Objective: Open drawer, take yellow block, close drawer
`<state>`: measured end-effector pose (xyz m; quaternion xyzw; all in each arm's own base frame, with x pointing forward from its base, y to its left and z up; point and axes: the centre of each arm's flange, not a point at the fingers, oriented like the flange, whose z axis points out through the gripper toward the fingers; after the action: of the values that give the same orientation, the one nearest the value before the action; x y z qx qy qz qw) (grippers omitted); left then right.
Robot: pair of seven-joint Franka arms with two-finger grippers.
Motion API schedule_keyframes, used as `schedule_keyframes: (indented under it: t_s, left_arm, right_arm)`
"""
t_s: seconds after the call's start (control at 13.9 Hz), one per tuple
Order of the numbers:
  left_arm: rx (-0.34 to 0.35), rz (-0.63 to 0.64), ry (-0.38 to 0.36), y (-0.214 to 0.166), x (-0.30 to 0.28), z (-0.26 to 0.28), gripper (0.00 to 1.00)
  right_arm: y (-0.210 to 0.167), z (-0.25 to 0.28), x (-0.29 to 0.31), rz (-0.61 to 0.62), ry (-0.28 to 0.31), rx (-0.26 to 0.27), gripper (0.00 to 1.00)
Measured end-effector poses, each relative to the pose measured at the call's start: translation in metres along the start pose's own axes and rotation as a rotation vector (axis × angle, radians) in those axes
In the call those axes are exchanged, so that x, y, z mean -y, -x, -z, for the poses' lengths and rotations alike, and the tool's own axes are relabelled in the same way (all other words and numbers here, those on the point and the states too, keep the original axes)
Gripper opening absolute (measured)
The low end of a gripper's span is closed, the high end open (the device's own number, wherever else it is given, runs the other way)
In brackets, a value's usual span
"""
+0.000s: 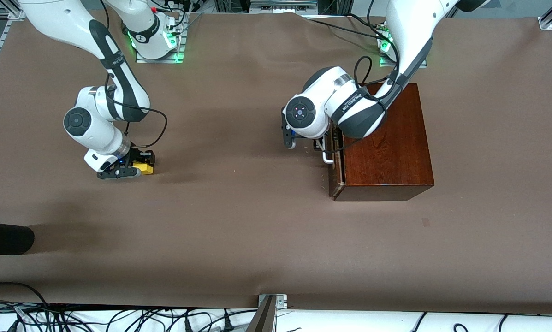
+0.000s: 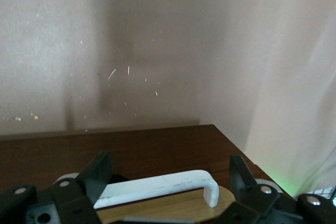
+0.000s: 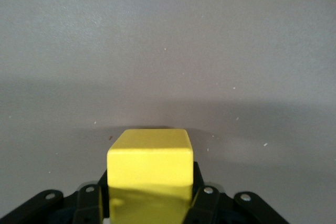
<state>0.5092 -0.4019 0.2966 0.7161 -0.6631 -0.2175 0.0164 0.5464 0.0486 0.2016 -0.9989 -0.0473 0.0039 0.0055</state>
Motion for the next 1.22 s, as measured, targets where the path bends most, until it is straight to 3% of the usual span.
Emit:
schedule_keyframes:
  t_s: [0.29, 0.36, 0.65, 0.79, 1.01, 1.22]
  left_arm:
    - [-0.004, 0.014, 0.000, 0.008, 0.005, 0.003, 1.00]
    - [-0.005, 0.018, -0.003, 0.010, 0.005, 0.006, 1.00]
    - [-0.016, 0.029, -0.019, 0.013, 0.005, 0.016, 1.00]
    - [-0.052, 0.080, -0.051, 0.020, 0.002, 0.043, 1.00]
    - [-0.141, 0.232, -0.115, 0.043, -0.014, 0.107, 1.00]
    - [-0.217, 0.365, -0.185, 0.098, -0.011, 0.165, 1.00]
  right_arm:
    - [0.002, -0.008, 0.000, -0.004, 0.001, 0.014, 0.56]
    - [0.002, -0.010, 0.000, -0.004, 0.001, 0.016, 0.60]
    - [-0.010, 0.006, 0.000, -0.002, 0.001, -0.028, 0.99]
    - [-0.022, 0.032, -0.001, -0.004, -0.001, -0.056, 1.00]
    - [-0.042, 0.101, -0.003, -0.007, -0.014, -0.003, 1.00]
    - [-0.053, 0.179, -0.003, -0.003, -0.025, 0.034, 1.00]
